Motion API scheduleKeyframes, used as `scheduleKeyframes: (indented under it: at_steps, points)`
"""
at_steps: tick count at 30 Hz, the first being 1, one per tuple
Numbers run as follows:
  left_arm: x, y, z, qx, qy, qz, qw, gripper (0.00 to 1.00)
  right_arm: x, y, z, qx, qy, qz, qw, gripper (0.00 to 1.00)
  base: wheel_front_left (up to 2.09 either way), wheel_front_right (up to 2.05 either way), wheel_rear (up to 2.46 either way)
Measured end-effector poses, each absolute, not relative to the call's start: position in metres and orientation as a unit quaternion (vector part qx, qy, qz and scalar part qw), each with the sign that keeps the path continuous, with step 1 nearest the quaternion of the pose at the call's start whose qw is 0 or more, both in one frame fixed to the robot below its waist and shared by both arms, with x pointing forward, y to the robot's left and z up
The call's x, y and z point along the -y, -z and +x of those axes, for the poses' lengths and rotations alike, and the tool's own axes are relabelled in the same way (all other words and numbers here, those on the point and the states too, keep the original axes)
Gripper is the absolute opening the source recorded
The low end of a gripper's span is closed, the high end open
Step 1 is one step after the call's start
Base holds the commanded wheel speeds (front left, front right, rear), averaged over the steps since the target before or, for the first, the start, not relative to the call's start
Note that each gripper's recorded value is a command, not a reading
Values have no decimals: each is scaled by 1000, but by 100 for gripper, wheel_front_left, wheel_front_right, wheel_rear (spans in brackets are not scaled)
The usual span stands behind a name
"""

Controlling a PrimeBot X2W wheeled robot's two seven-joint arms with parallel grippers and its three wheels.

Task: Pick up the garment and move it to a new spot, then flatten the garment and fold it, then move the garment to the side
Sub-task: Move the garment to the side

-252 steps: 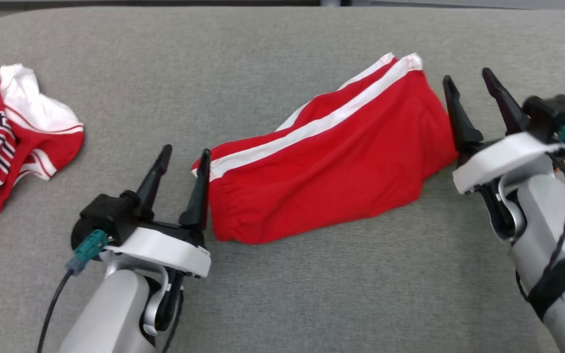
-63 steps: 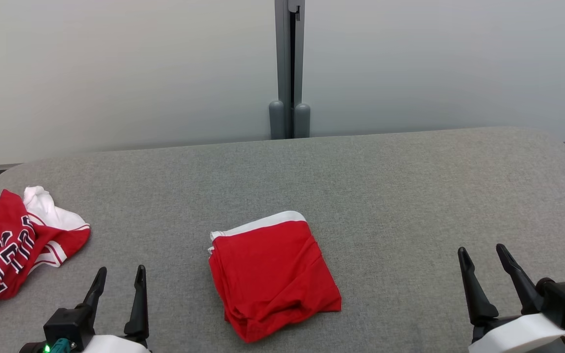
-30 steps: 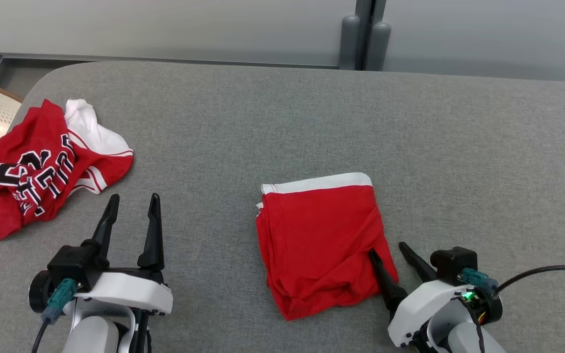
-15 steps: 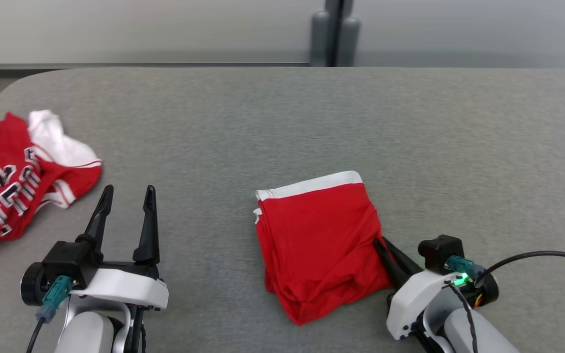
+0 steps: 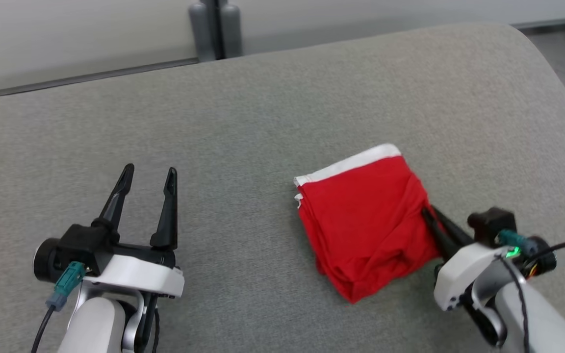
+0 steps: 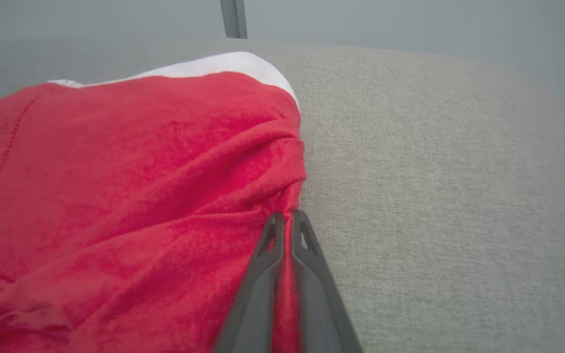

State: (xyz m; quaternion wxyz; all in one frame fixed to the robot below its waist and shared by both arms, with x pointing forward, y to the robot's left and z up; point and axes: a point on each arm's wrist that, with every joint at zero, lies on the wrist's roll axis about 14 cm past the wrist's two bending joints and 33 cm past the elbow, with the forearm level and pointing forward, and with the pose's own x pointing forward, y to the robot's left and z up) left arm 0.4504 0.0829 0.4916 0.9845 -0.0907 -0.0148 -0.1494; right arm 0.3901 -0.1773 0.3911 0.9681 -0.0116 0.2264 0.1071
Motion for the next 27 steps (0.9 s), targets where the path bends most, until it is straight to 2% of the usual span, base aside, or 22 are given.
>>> scheduleKeyframes:
  at_steps: [5,8,14,18,21,22,23,24,27]
  points:
    - [-55,-488,467,15,189,-100,977,100,224,-408,421,-209,-64,-36,975,0,0,0,0]
    - [-35,-485,478,15,220,-108,969,100,288,-417,444,-204,2,-56,977,0,0,0,0]
    - [-20,-477,497,21,248,-115,962,100,375,-414,462,-225,89,-98,965,0,0,0,0]
    - [-21,-463,507,14,251,-116,961,100,412,-405,471,-233,134,-105,958,0,0,0,0]
    - [-28,-449,513,5,247,-109,963,100,416,-389,481,-238,150,-86,956,0,0,0,0]
    - [-30,-444,514,0,245,-109,963,100,413,-383,484,-241,148,-85,955,12,0,0,0]
    - [-31,-439,515,-7,244,-107,964,100,410,-376,485,-243,149,-78,955,42,0,0,0]
    - [-32,-435,515,-10,243,-106,964,100,408,-369,484,-250,151,-73,954,100,0,0,0]
    - [-32,-435,516,-12,244,-103,964,100,411,-365,475,-247,164,-68,952,100,0,0,0]
